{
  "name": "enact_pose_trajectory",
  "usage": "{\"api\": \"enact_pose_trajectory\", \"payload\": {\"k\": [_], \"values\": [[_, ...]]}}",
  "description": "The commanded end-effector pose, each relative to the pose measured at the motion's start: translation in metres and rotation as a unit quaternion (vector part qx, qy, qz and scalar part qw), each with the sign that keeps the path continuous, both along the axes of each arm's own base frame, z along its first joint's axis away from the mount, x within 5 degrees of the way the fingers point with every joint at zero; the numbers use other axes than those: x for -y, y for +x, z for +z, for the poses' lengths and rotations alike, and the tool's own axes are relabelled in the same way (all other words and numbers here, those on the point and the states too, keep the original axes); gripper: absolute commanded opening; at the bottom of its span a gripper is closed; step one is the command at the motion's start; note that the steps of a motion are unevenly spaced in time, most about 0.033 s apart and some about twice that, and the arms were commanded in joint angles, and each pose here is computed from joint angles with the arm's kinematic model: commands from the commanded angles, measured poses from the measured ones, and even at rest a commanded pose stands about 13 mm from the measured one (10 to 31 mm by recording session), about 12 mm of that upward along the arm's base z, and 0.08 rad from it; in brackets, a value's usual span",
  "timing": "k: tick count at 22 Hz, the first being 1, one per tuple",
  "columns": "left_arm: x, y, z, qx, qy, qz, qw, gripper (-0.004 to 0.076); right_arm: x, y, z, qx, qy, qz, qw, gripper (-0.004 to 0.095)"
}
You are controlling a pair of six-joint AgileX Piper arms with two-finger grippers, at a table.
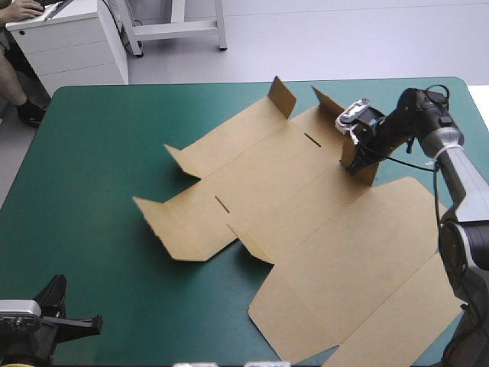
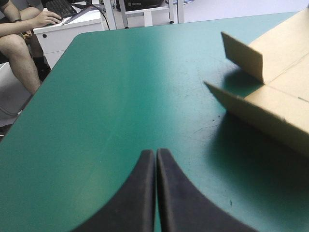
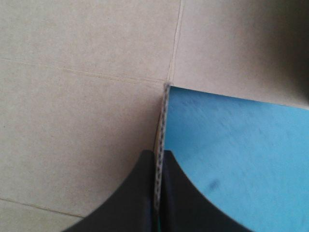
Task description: Fold the box
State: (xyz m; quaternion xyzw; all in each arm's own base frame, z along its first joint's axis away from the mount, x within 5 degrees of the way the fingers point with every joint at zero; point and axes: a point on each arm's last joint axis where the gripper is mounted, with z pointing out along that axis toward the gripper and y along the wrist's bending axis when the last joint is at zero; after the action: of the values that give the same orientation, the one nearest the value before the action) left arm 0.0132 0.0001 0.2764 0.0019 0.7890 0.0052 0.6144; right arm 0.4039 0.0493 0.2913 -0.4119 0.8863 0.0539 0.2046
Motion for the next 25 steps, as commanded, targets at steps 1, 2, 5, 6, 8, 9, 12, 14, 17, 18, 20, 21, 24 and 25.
{"api": "enact_pose_trajectory", "payload": {"k": [1, 2, 5, 6, 8, 9, 12, 14, 17, 18, 20, 21, 24, 25], "values": [[0.000, -0.004, 0.014, 0.057, -0.001, -0.002, 0.998, -0.0010, -0.031, -0.003, 0.032, 0.074, -0.021, 0.106, 0.991, -0.0020], [0.000, -0.004, 0.014, 0.057, -0.001, -0.002, 0.998, -0.0010, -0.040, -0.002, 0.033, 0.090, -0.034, 0.138, 0.986, -0.0020], [0.000, -0.004, 0.014, 0.057, -0.001, -0.002, 0.998, -0.0010, -0.076, -0.005, 0.036, 0.153, -0.070, 0.249, 0.954, -0.0020], [0.000, -0.004, 0.014, 0.057, -0.001, -0.002, 0.998, -0.0010, -0.083, -0.006, 0.037, 0.167, -0.079, 0.271, 0.945, -0.0020], [0.000, -0.004, 0.014, 0.057, -0.001, -0.002, 0.998, -0.0010, -0.095, -0.008, 0.038, 0.191, -0.092, 0.309, 0.927, -0.0020], [0.000, -0.004, 0.014, 0.057, -0.001, -0.002, 0.998, -0.0010, -0.110, -0.011, 0.040, 0.218, -0.098, 0.339, 0.910, -0.0020], [0.000, -0.004, 0.014, 0.057, -0.001, -0.002, 0.998, -0.0010, -0.140, -0.018, 0.044, 0.262, -0.104, 0.384, 0.879, -0.0020], [0.000, -0.004, 0.014, 0.057, -0.001, -0.002, 0.998, -0.0010, -0.147, -0.022, 0.045, 0.270, -0.107, 0.401, 0.868, -0.0020], [0.000, -0.004, 0.014, 0.057, -0.001, -0.002, 0.998, -0.0010, -0.153, -0.022, 0.047, 0.277, -0.074, 0.380, 0.880, -0.0020], [0.000, -0.004, 0.014, 0.057, -0.001, -0.002, 0.998, -0.0010, -0.155, -0.020, 0.049, 0.283, -0.050, 0.349, 0.892, -0.0020], [0.000, -0.004, 0.014, 0.057, -0.001, -0.002, 0.998, -0.0010, -0.157, -0.018, 0.053, 0.295, -0.019, 0.307, 0.904, -0.0020], [0.000, -0.004, 0.014, 0.057, -0.001, -0.002, 0.998, -0.0009, -0.158, -0.017, 0.053, 0.295, -0.013, 0.302, 0.906, -0.0020], [0.000, -0.004, 0.014, 0.057, -0.001, -0.002, 0.998, -0.0010, -0.162, -0.012, 0.040, 0.274, 0.002, 0.290, 0.917, -0.0020], [0.000, -0.004, 0.014, 0.057, -0.001, -0.002, 0.998, -0.0010, -0.164, -0.010, 0.033, 0.262, 0.004, 0.291, 0.920, -0.0020]]}}
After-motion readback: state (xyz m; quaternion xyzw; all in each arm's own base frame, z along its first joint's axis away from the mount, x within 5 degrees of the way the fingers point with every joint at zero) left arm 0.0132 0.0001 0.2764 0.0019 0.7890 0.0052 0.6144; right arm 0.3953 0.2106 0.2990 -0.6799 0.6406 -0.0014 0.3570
